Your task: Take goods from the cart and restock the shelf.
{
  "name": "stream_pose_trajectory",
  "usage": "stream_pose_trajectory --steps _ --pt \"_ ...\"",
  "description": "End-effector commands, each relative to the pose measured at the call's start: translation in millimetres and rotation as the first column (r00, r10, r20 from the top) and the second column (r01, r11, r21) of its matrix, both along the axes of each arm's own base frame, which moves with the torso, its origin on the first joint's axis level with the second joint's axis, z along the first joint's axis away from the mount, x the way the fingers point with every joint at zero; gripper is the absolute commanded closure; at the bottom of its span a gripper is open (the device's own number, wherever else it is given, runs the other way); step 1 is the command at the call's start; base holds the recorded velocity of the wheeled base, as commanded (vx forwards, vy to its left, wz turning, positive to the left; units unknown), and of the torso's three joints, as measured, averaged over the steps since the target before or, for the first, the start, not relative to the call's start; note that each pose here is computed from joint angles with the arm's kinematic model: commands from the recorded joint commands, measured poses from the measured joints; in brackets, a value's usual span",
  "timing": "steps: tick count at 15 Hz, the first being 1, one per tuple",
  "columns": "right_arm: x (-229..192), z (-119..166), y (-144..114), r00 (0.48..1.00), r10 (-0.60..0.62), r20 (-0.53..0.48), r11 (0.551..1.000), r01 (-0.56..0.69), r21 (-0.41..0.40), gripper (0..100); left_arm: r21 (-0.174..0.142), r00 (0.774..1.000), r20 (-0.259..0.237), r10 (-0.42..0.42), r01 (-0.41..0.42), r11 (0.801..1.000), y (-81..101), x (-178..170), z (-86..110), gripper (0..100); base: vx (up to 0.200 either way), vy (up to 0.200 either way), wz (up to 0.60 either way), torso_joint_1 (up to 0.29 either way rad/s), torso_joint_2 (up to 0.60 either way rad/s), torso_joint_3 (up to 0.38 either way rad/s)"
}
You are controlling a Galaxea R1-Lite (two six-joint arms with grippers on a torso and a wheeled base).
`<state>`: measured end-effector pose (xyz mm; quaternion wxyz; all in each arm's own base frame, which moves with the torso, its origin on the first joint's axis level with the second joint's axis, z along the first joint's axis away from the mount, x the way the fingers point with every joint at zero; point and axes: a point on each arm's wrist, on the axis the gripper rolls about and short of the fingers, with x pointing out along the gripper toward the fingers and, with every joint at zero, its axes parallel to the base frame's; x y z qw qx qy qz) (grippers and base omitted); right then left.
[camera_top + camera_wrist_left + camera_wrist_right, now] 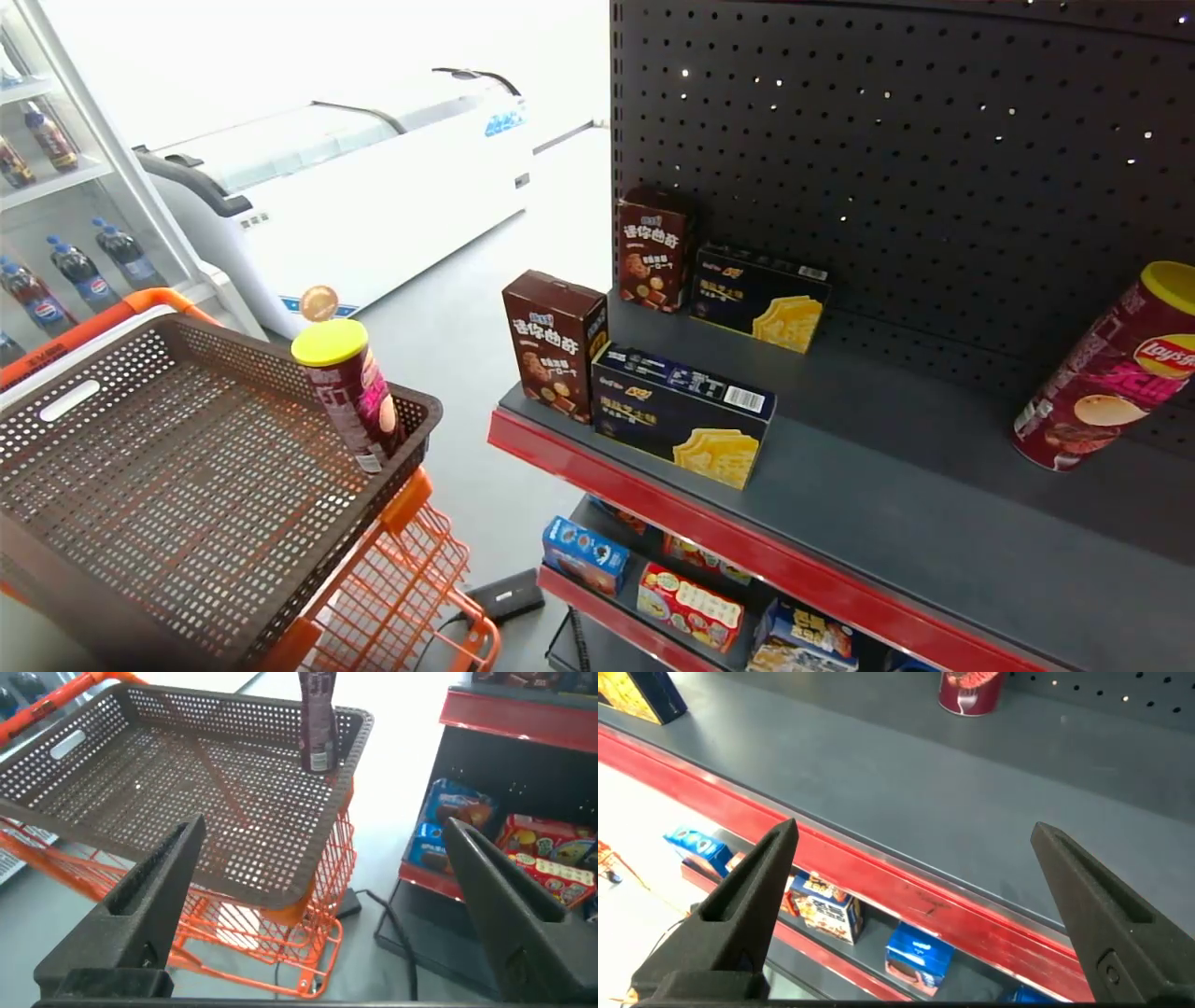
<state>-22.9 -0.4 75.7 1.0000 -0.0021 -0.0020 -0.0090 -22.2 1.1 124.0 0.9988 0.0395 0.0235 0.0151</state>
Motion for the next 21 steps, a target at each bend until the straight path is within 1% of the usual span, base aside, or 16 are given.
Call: stream_pose_trajectory --steps 1,2,4,5,6,7,8,9,10,11,12,13,14,16,19,21 --pt "0 0 0 1.000 0.000 -0.001 1.000 0.000 0.000 0 0.003 0.985 -0.171 0.022 -0.022 1.000 0.2 36 34.5 0 0.000 0.000 0.00 0.000 0.00 0.000" --pt "0 0 0 1.000 0.000 -0.001 1.000 0.000 0.000 0 -0.004 0.982 -0.186 0.023 -0.024 1.000 0.0 50 40.2 0 0.000 0.000 0.00 0.000 0.00 0.000" --pt "0 0 0 1.000 0.000 -0.001 1.000 0.000 0.000 0 -0.044 0.985 -0.173 0.024 -0.032 0.998 0.4 95 53.0 0 0.000 0.000 0.00 0.000 0.00 0.000" --pt "0 0 0 1.000 0.001 -0.001 1.000 -0.001 0.000 0 -0.058 0.984 -0.177 0.010 -0.020 0.998 2.8 118 56.4 0 0.000 0.000 0.00 0.000 0.00 0.000" --pt "0 0 0 1.000 0.000 -0.001 1.000 0.000 0.000 0 -0.060 0.985 -0.171 -0.026 0.016 0.998 4.6 143 57.7 0 0.000 0.000 0.00 0.000 0.00 0.000" --pt "0 0 0 1.000 0.000 -0.001 1.000 0.000 0.000 0 -0.045 0.986 -0.162 -0.033 0.026 0.999 4.6 158 55.9 0 0.000 0.000 0.00 0.000 0.00 0.000" --pt "0 0 0 1.000 0.000 -0.001 1.000 0.000 0.000 0 -0.045 0.986 -0.161 -0.033 0.026 0.999 5.3 179 48.8 0 0.000 0.000 0.00 0.000 0.00 0.000" --pt "0 0 0 1.000 0.000 0.001 1.000 0.000 0.000 0 -0.039 0.984 -0.174 -0.036 0.030 0.999 5.4 193 36.3 0 0.000 0.000 0.00 0.000 0.00 0.000" --pt "0 0 0 1.000 0.001 0.001 1.000 -0.001 0.000 0 -0.023 0.985 -0.170 -0.032 0.029 0.999 6.4 203 22.4 0 0.000 0.000 0.00 0.000 0.00 0.000" --pt "0 0 0 1.000 0.000 -0.001 1.000 0.000 0.000 0 0.017 0.987 -0.158 -0.031 0.034 0.999 7.2 213 7.2 0 0.000 0.000 0.00 0.000 0.00 0.000" --pt "0 0 0 1.000 0.000 -0.001 1.000 0.000 0.000 0 0.031 0.990 -0.134 -0.033 0.037 0.999 7.4 223 -3.0 0 0.000 0.000 0.00 0.000 0.00 0.000" --pt "0 0 0 1.000 0.000 -0.001 1.000 0.000 0.000 0 0.032 0.995 -0.092 -0.037 0.040 0.999 7.4 238 -10.3 0 0.000 0.000 0.00 0.000 0.00 0.000" --pt "0 0 0 1.000 0.000 -0.001 1.000 0.000 0.000 0 0.040 0.996 -0.086 -0.034 0.038 0.998 8.4 250 -17.6 0 0.000 0.000 0.00 0.000 0.00 0.000" --pt "0 0 0 1.000 0.001 -0.001 1.000 -0.001 0.000 0 0.047 0.998 -0.059 -0.019 0.022 0.999 13.9 283 -17.6 0 0.000 0.000 0.00 0.000 0.00 0.000" --pt "0 0 0 1.000 0.000 -0.001 1.000 0.000 0.000 0 0.054 1.000 0.013 -0.004 0.003 0.999 22.2 327 -12.0 0 0.000 0.000 0.00 0.000 0.00 0.000" --pt "0 0 0 1.000 0.001 -0.001 1.000 -0.001 0.000 0 0.055 1.000 0.019 0.001 -0.002 0.999 24.8 341 -19.5 0 0.000 0.000 0.00 0.000 0.00 0.000"
